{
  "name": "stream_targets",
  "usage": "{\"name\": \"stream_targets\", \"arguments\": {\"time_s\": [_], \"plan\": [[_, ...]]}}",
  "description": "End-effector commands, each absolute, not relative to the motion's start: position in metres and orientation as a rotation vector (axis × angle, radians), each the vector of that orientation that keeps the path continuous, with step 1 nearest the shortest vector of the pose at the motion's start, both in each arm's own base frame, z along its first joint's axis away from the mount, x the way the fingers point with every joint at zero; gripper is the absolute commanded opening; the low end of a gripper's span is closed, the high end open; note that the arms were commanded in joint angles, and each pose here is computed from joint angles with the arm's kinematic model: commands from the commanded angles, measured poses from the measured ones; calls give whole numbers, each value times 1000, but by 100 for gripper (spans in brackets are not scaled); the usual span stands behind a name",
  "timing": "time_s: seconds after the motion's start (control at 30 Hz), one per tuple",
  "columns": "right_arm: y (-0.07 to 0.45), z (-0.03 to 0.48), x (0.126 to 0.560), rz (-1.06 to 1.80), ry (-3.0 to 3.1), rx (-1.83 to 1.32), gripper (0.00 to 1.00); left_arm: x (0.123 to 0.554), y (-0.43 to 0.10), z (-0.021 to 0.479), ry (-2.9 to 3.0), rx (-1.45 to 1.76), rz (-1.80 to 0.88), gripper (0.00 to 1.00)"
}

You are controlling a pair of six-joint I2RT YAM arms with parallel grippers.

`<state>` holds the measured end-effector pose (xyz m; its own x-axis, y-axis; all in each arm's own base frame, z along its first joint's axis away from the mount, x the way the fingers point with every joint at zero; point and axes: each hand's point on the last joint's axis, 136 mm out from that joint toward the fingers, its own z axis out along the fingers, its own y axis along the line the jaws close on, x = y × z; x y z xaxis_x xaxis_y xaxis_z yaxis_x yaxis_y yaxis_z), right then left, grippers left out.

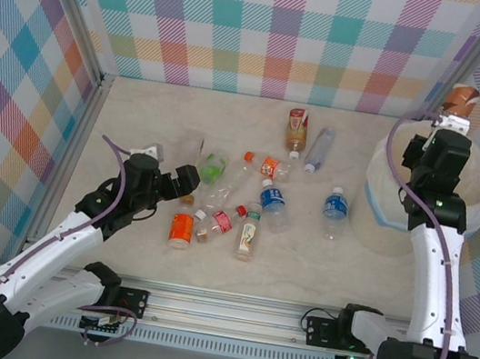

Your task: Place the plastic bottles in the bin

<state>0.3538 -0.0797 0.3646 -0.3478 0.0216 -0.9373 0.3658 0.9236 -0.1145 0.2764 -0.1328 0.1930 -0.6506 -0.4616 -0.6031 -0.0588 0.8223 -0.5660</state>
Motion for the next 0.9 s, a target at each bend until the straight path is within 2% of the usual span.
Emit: {"name": "stream_targets", "arguments": {"time_s": [0.0,0.13,0.2,0.27,0.5,0.67,0.87], "plan": [[-95,345,351,-449,1990,328,42,260,-126,175,2334,-406,-599,100],[-98,314,354,-470,2075,349,47,243,-133,153,2442,-435,-652,100],[-98,309,354,-465,2089,361,56,235,-136,142,2486,-452,-676,100],[-97,309,355,-450,2089,367,66,227,-132,132,2533,-473,-646,100],[-84,335,352,-347,2050,353,80,201,-124,101,2693,-498,-562,100],[-41,359,347,-64,1966,234,86,189,-120,81,2766,-497,-514,100],[38,399,328,302,1772,-83,90,195,-146,82,2702,-358,-703,100]]}}
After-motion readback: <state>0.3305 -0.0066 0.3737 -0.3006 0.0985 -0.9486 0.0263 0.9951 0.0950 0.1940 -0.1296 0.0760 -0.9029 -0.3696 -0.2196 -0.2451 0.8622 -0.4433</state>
